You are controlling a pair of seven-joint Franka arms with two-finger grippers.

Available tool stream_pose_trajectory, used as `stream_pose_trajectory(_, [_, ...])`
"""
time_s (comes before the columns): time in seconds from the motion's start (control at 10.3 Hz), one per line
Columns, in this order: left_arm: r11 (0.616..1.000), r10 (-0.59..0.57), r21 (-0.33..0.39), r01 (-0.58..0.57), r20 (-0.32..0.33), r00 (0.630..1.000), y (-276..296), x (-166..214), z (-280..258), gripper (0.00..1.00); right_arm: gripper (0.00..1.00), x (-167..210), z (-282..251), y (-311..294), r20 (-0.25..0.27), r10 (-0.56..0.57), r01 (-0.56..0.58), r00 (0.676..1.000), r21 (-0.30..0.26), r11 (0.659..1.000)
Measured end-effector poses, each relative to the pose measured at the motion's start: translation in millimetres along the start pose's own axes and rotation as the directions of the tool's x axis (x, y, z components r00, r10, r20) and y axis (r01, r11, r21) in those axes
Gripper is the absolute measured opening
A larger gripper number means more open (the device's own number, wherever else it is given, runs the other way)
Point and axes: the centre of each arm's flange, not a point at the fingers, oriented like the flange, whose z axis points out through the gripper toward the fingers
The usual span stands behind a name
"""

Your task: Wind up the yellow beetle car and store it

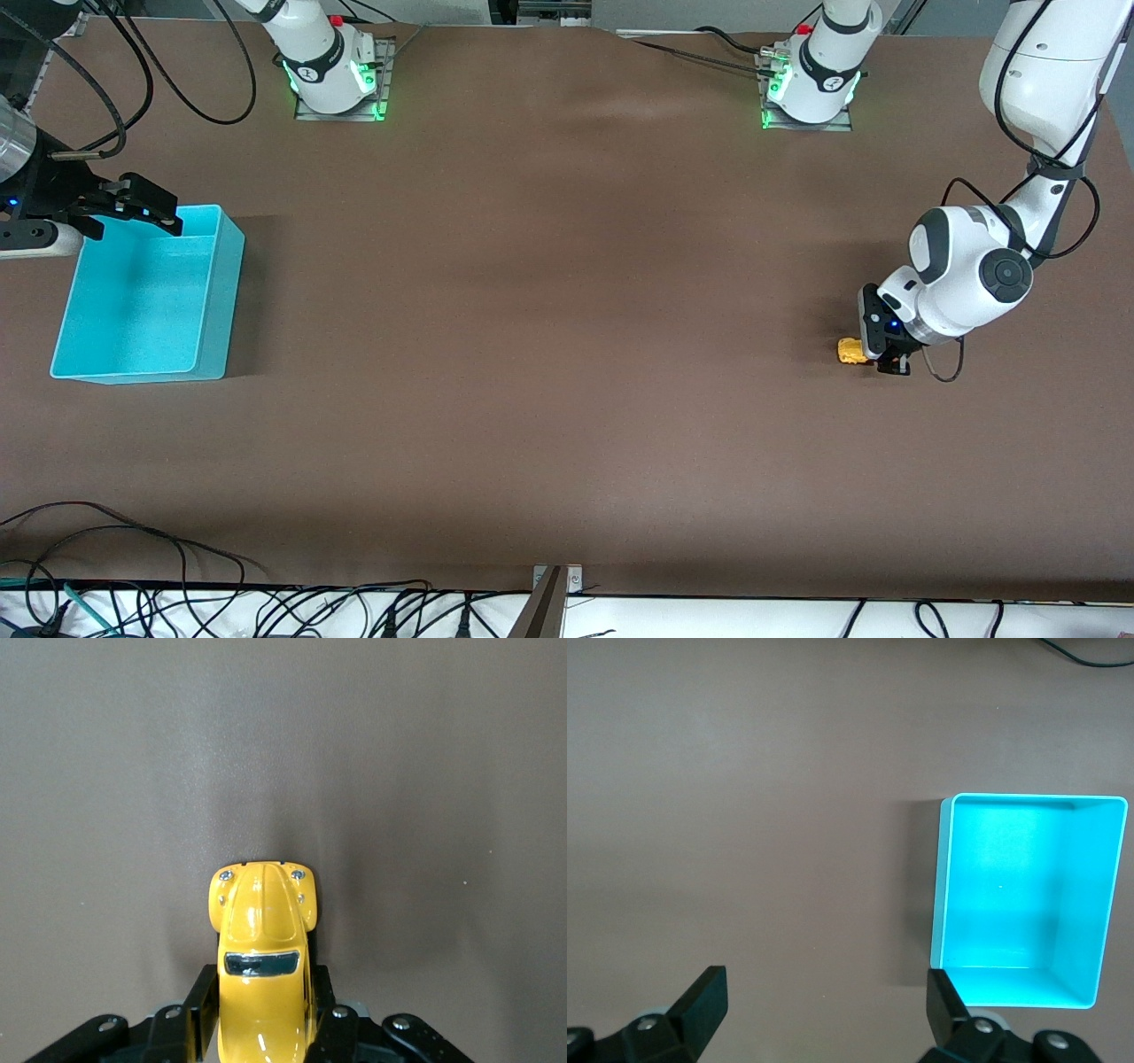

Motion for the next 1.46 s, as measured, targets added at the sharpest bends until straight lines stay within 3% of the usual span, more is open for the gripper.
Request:
stream_pose_trajectory(0.19, [1.0, -0.007, -0.005, 0.007, 0.003, 1.0, -2.4, -9.7, 0.3, 0.45, 1.0, 0.2, 0.3, 0.0, 0.001, 0.0, 0.0, 1.0, 0.0, 1.0])
stream_pose_trajectory(0.49, [0.998, -0.052, -0.02, 0.053, 0.006, 0.999, -5.6, -58.6, 0.2, 0.45, 1.0, 0.2, 0.4, 0.0, 0.001, 0.0, 0.0, 1.0, 0.0, 1.0])
stream_pose_trajectory(1.07, [1.0, 0.024, 0.0, -0.024, 0.011, 1.0, 2.0, -148.9, -0.6, 0.45, 1.0, 0.2, 0.4, 0.0, 0.001, 0.0, 0.0, 1.0, 0.0, 1.0])
stream_pose_trajectory(1.46, [1.0, 0.023, 0.011, -0.023, 0.021, 1.0, 5.7, -180.1, -0.9, 0.45, 1.0, 0.4, 0.7, 0.0, 0.001, 0.0, 0.0, 1.0, 0.0, 1.0])
